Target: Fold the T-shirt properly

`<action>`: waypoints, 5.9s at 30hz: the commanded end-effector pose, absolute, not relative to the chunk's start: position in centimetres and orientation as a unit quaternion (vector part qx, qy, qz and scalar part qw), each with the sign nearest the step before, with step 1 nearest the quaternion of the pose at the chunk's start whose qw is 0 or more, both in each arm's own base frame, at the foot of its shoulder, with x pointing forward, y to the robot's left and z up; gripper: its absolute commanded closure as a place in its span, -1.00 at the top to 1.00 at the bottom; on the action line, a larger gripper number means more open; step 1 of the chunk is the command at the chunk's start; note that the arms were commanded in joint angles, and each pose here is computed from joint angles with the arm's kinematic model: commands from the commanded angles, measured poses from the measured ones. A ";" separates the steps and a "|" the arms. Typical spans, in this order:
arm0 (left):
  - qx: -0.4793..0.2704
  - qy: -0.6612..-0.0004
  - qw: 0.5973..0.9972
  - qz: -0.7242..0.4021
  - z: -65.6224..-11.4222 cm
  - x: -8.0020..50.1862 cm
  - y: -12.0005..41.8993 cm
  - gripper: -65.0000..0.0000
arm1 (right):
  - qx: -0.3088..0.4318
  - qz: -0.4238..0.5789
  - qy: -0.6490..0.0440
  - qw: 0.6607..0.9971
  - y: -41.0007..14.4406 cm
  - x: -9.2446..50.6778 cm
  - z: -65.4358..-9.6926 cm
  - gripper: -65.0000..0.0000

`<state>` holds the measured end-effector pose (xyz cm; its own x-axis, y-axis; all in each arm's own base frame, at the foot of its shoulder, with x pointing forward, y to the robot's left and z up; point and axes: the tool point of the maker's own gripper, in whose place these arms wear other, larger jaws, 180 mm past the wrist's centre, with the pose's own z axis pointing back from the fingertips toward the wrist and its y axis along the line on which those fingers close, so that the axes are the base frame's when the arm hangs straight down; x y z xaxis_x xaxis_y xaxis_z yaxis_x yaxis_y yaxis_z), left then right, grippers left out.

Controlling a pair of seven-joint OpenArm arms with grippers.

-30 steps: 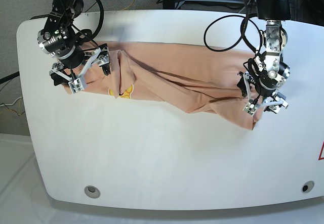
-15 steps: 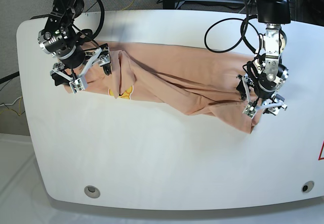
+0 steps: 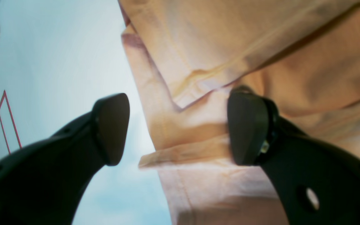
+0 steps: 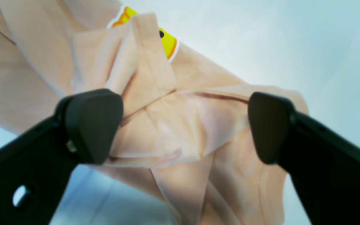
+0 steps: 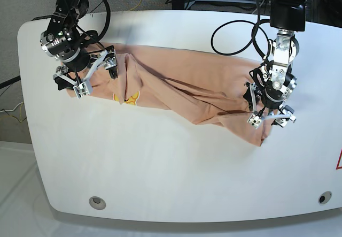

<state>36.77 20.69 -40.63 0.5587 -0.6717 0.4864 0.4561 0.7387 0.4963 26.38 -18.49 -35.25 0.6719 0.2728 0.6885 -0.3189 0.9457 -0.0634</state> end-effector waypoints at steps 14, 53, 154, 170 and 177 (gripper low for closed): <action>0.186 -0.352 0.853 -0.337 -38.6 38.8 21.1 0.40 | 0.030 0.164 -0.391 0.905 -18.5 27.0 -34.2 1.00; 0.194 -0.352 0.835 -0.375 -39.2 39.7 19.8 0.40 | 0.031 0.165 -0.390 0.905 -18.4 27.0 -34.2 1.00; -0.202 -0.424 0.879 0.080 -36.6 42.3 22.0 0.40 | 0.043 0.178 -0.377 0.908 -17.5 26.5 -35.1 1.00; -0.208 -0.438 0.873 0.043 -36.4 43.2 19.3 0.40 | 0.044 0.178 -0.373 0.910 -17.5 26.2 -35.3 1.00; -0.215 -0.413 0.883 0.054 -38.5 42.5 19.0 0.40 | 0.044 0.178 -0.371 0.910 -17.5 26.0 -35.5 1.00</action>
